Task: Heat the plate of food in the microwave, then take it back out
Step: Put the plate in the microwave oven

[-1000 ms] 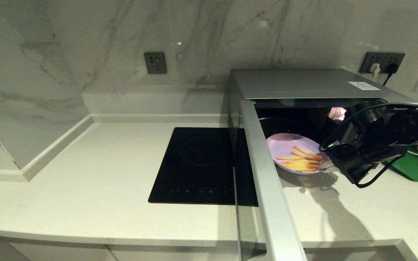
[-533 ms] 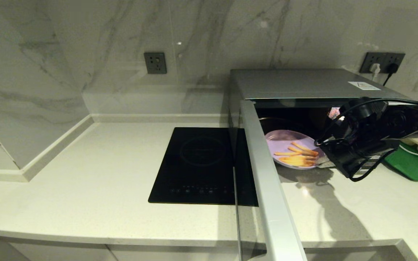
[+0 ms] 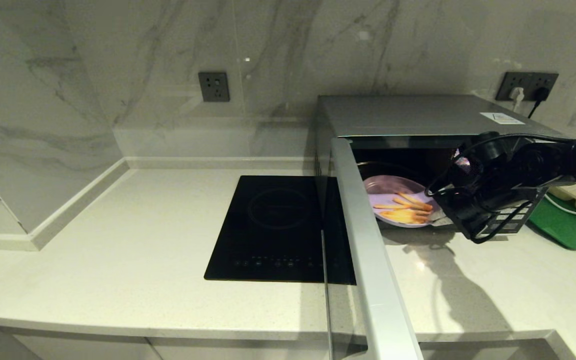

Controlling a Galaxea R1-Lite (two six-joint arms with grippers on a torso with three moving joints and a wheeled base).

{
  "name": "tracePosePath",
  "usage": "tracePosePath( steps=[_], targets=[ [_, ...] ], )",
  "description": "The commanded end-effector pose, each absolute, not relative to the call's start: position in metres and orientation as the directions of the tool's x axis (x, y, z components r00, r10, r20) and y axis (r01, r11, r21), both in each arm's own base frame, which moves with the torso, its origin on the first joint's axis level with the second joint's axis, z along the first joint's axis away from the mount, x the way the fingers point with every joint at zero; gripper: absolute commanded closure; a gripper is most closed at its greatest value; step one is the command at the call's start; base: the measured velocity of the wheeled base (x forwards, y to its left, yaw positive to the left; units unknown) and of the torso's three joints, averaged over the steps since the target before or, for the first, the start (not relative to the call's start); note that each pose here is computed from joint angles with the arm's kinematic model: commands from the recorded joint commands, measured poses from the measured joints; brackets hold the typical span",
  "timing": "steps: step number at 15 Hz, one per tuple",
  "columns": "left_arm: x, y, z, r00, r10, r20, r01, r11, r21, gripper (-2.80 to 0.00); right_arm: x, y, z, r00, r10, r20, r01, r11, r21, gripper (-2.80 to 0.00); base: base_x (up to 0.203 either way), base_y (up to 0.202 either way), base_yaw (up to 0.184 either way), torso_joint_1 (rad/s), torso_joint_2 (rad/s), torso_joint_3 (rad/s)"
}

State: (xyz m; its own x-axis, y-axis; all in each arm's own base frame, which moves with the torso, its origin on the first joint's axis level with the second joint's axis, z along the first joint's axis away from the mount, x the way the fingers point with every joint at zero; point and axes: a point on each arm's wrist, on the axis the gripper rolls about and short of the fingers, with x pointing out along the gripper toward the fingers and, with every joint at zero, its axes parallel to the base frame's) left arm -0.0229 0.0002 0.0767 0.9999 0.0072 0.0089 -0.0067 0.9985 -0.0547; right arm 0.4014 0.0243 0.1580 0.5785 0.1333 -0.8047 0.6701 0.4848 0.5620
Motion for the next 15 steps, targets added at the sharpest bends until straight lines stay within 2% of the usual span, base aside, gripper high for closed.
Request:
tracePosePath(
  steps=[1,15],
  targets=[
    [-0.023,0.0,0.077,1.0,0.008,0.009,-0.007,0.998,-0.055,0.0,0.406,0.027,0.154,0.575,0.137,-0.807,0.672,0.483,0.561,0.0,0.0,0.0,0.0,0.0,0.0,0.0],
    [-0.023,0.0,0.077,1.0,0.008,0.008,-0.007,0.998,-0.055,0.0,0.42,0.03,0.159,0.609,0.141,-0.781,0.645,0.486,0.59,0.0,0.0,0.0,0.0,0.0,0.0,0.0]
  ],
)
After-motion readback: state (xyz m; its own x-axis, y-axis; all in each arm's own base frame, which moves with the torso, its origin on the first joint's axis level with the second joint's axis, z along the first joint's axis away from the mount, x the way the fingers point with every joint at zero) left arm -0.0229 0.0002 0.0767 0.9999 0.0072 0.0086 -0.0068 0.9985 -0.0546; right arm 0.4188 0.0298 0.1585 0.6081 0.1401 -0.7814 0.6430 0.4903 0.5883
